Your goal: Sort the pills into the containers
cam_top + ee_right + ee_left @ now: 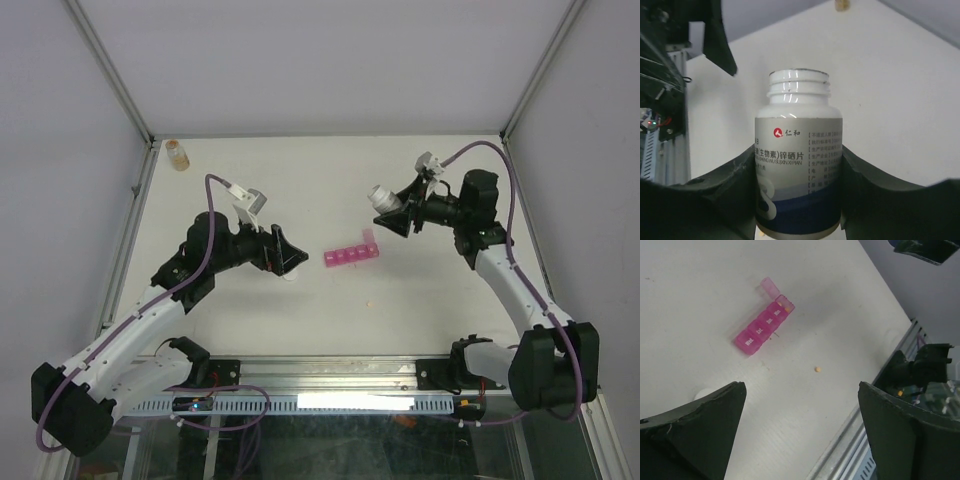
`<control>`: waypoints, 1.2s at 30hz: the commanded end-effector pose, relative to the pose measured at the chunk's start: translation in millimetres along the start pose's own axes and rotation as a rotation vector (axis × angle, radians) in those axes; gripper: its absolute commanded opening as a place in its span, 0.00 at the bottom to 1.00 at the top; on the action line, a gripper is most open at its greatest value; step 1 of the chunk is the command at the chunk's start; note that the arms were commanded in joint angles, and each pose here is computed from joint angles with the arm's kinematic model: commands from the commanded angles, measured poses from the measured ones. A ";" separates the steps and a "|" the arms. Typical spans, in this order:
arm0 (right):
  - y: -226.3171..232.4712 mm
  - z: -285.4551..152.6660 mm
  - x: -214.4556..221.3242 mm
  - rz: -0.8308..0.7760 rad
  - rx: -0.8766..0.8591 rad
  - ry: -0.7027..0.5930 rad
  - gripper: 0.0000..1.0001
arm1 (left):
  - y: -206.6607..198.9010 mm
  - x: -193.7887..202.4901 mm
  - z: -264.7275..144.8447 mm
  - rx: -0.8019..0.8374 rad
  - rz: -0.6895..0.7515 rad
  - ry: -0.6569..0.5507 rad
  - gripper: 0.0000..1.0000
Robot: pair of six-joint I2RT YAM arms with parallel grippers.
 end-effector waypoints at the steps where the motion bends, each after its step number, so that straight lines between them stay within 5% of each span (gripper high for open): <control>1: 72.1 -14.4 -64.3 -0.079 -0.330 -0.301 0.00 | -9.7 -14.9 0.4 0.032 -0.212 -0.112 0.97; 8: 94.5 -28.9 -54.0 -0.100 -0.353 -0.393 0.00 | 0.3 21.3 5.2 -0.123 -0.324 -0.049 0.86; 19: 90.0 -30.8 -10.9 -0.144 -0.283 -0.339 0.00 | 29.0 66.4 34.3 -0.540 -0.107 0.262 0.90; 29: 79.6 -25.9 -4.2 -0.119 -0.258 -0.309 0.00 | 52.2 116.7 70.7 -0.631 -0.053 0.516 0.87; 36: 78.2 -25.7 -3.5 -0.113 -0.255 -0.305 0.00 | 60.0 123.4 86.1 -0.664 -0.025 0.560 0.79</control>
Point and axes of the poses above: each gripper's point midway between its finger pads, its own z axis out along the fingers, its own y axis along the line the jaws close on, x = y × z, the point moved 4 cm from there along -z, back along the fingers, and after that the axes turned 12 degrees about z, right-handed, at the moved point
